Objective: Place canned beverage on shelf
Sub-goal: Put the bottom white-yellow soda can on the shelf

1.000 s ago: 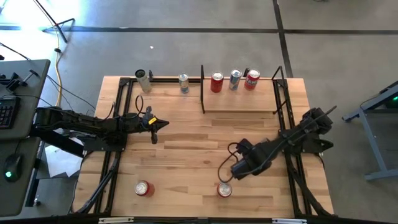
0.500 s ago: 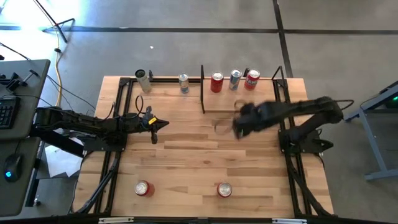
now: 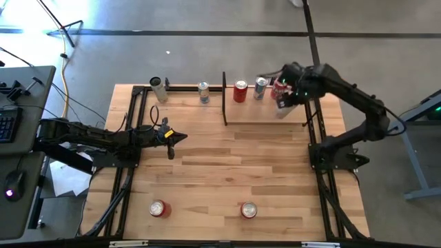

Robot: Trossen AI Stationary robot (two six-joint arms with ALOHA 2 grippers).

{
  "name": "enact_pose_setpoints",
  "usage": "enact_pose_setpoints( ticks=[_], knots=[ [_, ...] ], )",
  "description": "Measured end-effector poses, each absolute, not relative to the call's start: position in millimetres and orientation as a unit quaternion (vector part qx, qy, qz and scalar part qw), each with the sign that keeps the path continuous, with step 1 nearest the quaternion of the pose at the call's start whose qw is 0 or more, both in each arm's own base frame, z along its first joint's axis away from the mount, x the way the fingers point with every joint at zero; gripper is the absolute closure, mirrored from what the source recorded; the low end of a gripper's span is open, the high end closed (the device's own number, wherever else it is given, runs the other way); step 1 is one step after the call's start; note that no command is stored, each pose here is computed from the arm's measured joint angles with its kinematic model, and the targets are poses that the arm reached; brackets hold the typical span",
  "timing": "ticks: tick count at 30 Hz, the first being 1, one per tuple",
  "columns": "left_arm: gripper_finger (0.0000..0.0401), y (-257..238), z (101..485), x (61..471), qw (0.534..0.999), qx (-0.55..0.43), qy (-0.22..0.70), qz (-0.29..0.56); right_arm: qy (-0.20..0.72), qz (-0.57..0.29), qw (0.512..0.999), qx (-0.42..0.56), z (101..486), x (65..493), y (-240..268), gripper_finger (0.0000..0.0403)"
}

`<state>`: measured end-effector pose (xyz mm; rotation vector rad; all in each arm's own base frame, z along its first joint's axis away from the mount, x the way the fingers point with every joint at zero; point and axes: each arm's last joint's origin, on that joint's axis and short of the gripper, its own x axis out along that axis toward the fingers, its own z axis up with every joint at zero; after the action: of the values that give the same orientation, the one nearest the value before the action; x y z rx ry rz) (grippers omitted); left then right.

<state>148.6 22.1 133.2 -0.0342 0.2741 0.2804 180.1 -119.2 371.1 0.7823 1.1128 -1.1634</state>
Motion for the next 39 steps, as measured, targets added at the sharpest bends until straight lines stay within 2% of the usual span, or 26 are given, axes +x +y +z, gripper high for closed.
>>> enact_pose_setpoints(
  ticks=[16,23,27,30,39],
  knots=[
    [0.0401,22.1,133.2,148.6,0.981,-0.017,0.136,0.139,0.53,-0.559,0.528,0.357,342.7,137.7,-214.1,0.0159],
    [0.0401,22.1,133.9,148.8,0.981,-0.019,0.132,0.14,0.524,-0.56,0.54,0.347,337.9,149.0,-246.6,0.0159],
    [0.0401,22.1,133.6,148.7,0.981,-0.023,0.133,0.139,0.535,-0.565,0.521,0.352,332.7,146.3,-262.0,0.0159],
    [0.0401,22.1,133.6,148.7,0.981,-0.025,0.133,0.14,0.545,-0.57,0.504,0.353,330.3,143.1,-266.3,0.0159],
    [0.0401,22.0,133.9,148.8,0.981,-0.022,0.131,0.138,0.526,-0.577,0.52,0.347,331.9,145.8,-270.7,0.0159]
  ],
)
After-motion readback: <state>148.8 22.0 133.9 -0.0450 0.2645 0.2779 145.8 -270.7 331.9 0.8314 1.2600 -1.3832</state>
